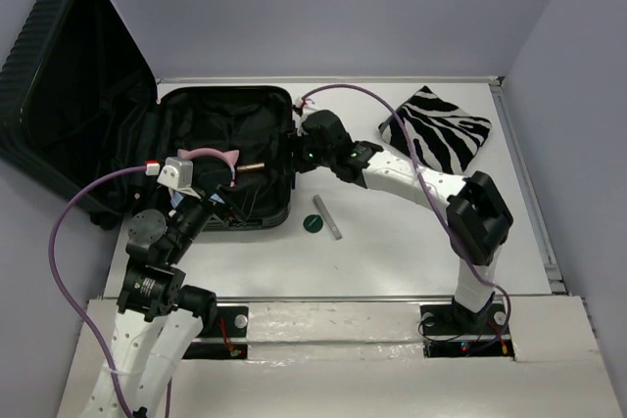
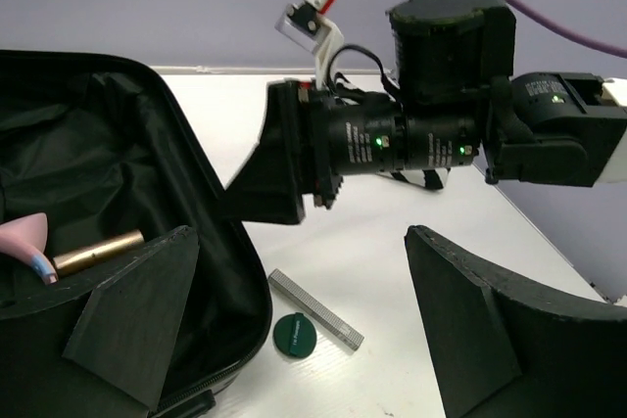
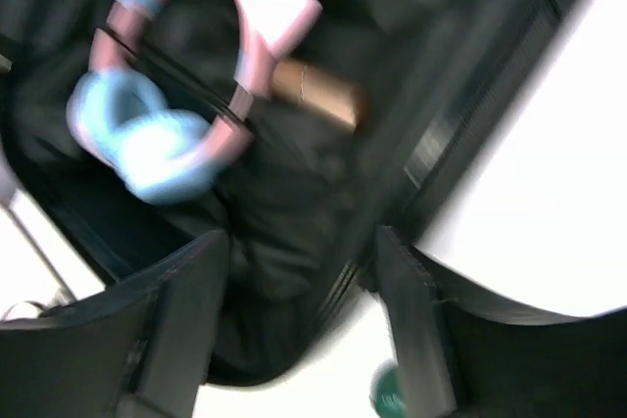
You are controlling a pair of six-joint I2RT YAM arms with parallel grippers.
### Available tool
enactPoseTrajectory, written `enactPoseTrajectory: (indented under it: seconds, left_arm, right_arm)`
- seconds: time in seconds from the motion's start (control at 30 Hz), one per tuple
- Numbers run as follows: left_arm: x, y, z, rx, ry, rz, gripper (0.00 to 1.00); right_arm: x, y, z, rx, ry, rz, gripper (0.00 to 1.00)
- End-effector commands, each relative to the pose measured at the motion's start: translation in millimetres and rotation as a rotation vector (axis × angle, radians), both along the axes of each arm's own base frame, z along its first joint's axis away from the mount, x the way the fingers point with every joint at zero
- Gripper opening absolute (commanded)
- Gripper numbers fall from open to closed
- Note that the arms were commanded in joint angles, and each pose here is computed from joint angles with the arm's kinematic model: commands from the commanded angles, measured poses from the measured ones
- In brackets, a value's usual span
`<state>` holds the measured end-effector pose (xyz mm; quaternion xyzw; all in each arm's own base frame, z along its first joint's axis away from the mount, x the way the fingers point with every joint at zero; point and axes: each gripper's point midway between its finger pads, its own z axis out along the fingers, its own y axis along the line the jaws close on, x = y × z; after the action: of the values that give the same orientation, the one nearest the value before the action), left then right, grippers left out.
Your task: Pack the luggage
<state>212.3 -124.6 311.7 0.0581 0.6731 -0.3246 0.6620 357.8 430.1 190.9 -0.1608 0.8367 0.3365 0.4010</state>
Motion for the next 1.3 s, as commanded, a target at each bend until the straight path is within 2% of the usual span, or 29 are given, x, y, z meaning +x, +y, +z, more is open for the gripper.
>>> enactPoseTrajectory:
  seconds: [0.0,0.1,0.13,0.27,0.37,0.6,1.1,1.23,1.27]
  left_arm:
    - [-2.1,1.4,22.8,-0.008,-0.069,0.001,0.99]
    - [-2.9,1.0,23.1,-0.01,-0.071,-0.002,0.99]
    - [-2.7,0.8,23.1,-0.008,-0.072,-0.004,0.99]
    - [-2.2,0.4,23.2,-0.008,-0.072,-0.005,0.99]
    - [-1.8,-0.1,22.5,-0.008,-0.068,-0.007,0.99]
    - [0.7,-0.8,20.6,-0.006,-0.061,-0.007,0.99]
    - [1.2,-1.4,21.3,-0.005,-0.063,-0.01,0.99]
    - [0.9,-1.3,21.7,-0.005,-0.065,-0.01,0.99]
    - [0.9,-1.3,21.7,-0.005,-0.065,-0.01,0.99]
  right_arm:
    - [-1.4,-42.5,5.7,-0.045,-0.047,-0.101,0.61]
    - [-23.5,-83.5,-46.5,-0.183,0.009,-0.145,0.49]
    - [-23.1,-84.8,-40.4,-0.176,-0.003,-0.15,0.49]
    - [-54.1,-118.8,-100.5,-0.316,0.107,-0.144,0.49]
    - [-71.4,-132.6,-125.7,-0.375,0.169,-0.125,0.51]
    - [-96.9,-135.4,-145.6,-0.407,0.248,-0.047,0.52]
    - [-105.6,-128.8,-159.4,-0.455,0.288,0.0,0.51]
    - [-100.5,-132.3,-164.6,-0.48,0.285,-0.033,0.37]
    - [-98.7,-132.9,-163.6,-0.48,0.28,-0.044,0.23]
